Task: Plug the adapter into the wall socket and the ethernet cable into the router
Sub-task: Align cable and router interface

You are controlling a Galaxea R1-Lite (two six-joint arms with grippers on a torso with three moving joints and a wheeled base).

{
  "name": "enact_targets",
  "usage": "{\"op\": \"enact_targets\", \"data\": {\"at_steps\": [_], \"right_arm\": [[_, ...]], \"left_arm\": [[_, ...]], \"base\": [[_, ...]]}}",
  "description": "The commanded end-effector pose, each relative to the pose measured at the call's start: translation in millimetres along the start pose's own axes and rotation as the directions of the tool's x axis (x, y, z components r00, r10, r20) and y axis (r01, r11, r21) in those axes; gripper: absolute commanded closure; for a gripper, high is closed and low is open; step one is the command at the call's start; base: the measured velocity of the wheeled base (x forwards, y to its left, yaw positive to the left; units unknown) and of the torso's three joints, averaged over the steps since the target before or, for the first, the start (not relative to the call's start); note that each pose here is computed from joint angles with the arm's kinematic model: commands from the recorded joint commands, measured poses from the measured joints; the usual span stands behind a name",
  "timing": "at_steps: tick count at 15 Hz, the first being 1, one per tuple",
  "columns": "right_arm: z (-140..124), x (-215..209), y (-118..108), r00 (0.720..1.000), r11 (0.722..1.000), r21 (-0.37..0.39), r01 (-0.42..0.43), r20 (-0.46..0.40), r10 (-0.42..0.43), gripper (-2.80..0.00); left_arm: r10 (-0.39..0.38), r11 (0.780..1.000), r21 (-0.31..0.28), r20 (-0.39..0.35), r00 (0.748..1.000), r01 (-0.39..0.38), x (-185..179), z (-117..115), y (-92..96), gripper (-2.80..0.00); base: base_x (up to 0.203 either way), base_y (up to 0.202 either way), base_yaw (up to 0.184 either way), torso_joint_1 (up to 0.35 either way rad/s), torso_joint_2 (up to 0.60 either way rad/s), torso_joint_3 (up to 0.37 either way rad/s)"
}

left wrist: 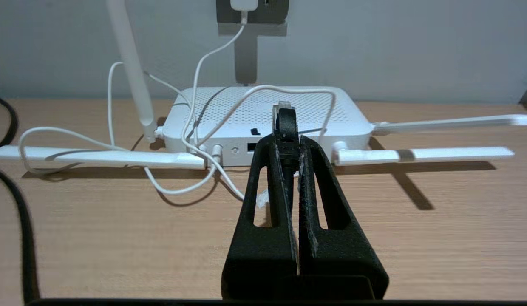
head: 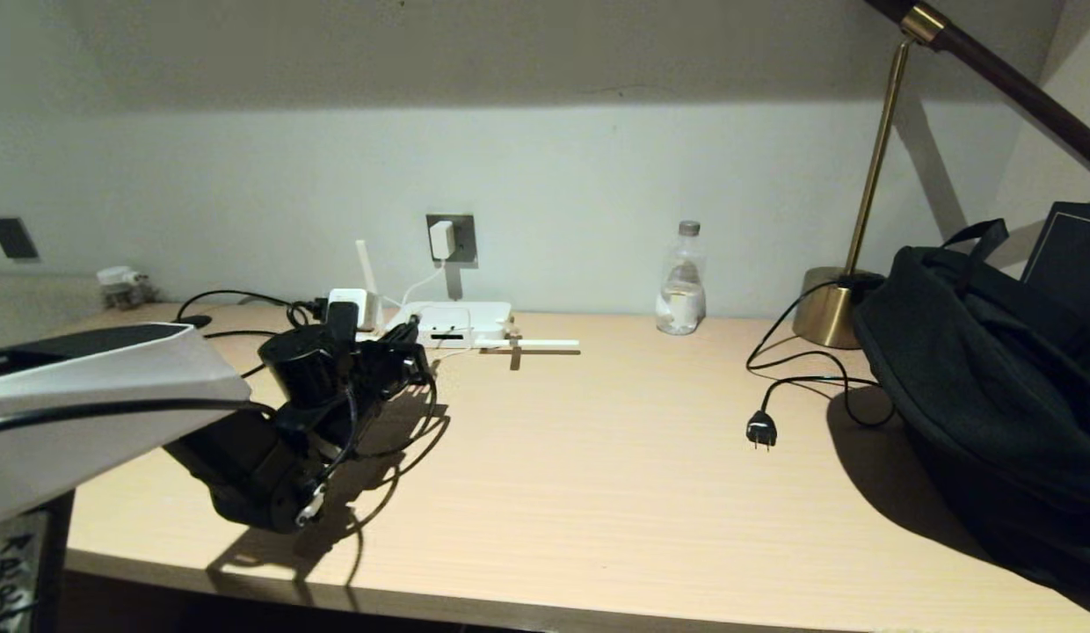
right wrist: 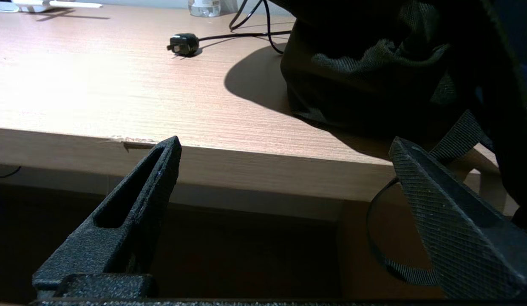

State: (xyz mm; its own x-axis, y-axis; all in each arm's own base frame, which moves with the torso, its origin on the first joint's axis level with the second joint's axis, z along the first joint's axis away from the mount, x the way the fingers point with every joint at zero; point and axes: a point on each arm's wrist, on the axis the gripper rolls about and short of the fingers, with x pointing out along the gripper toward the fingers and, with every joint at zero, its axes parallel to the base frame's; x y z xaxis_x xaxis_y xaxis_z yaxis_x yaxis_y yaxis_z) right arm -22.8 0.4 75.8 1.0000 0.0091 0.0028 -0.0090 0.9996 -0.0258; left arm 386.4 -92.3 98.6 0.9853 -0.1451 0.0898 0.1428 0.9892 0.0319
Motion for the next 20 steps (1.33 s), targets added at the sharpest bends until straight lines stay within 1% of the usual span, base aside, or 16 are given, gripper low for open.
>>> {"op": "enact_targets", "data": {"at_steps": [1, 3, 5, 7, 12, 17, 20], "right_arm": [[0, 0, 0, 1.0, 1.0, 0.0, 0.0, -0.001, 0.0, -2.8], [0, 0, 0, 1.0, 1.0, -0.002, 0.0, 0.0, 0.0, -2.8], [0, 0, 0, 1.0, 1.0, -0.002, 0.0, 0.0, 0.0, -2.8], [0, 0, 0, 1.0, 1.0, -0.002, 0.0, 0.0, 0.0, -2.8], [0, 0, 0, 1.0, 1.0, -0.002, 0.0, 0.0, 0.0, -2.8], [0, 0, 0, 1.0, 1.0, -0.002, 0.0, 0.0, 0.0, -2.8], [0, 0, 0, 1.0, 1.0, 0.0, 0.0, 0.0, 0.0, -2.8]], "left_arm": [[-0.008, 1.0, 0.001, 0.016, 1.0, 0.008, 9, 4, 7.8, 0.0], [-0.056, 0.998, -0.005, -0.009, 0.998, 0.056, 17, 10, 8.4, 0.0], [-0.097, 0.995, -0.01, -0.01, 0.995, 0.097, 25, 17, 7.3, 0.0], [-0.12, 0.993, -0.013, -0.046, 0.992, 0.12, 30, 14, 5.8, 0.0], [-0.1, 0.995, -0.012, -0.096, 0.99, 0.099, 32, -5, 4.1, 0.0], [-0.109, 0.994, -0.013, -0.12, 0.987, 0.108, 33, -15, -2.7, 0.0], [-0.104, 0.995, -0.013, -0.143, 0.984, 0.104, 36, -27, -4.6, 0.0]], "base": [[0.0, 0.0, 0.0, -0.002, 0.03, 0.018], [0.0, 0.0, 0.0, 0.0, 0.0, 0.0], [0.0, 0.0, 0.0, 0.0, 0.0, 0.0], [0.0, 0.0, 0.0, 0.0, 0.0, 0.0], [0.0, 0.0, 0.0, 0.0, 0.0, 0.0], [0.0, 0.0, 0.0, 0.0, 0.0, 0.0], [0.0, 0.0, 0.0, 0.0, 0.0, 0.0]]}}
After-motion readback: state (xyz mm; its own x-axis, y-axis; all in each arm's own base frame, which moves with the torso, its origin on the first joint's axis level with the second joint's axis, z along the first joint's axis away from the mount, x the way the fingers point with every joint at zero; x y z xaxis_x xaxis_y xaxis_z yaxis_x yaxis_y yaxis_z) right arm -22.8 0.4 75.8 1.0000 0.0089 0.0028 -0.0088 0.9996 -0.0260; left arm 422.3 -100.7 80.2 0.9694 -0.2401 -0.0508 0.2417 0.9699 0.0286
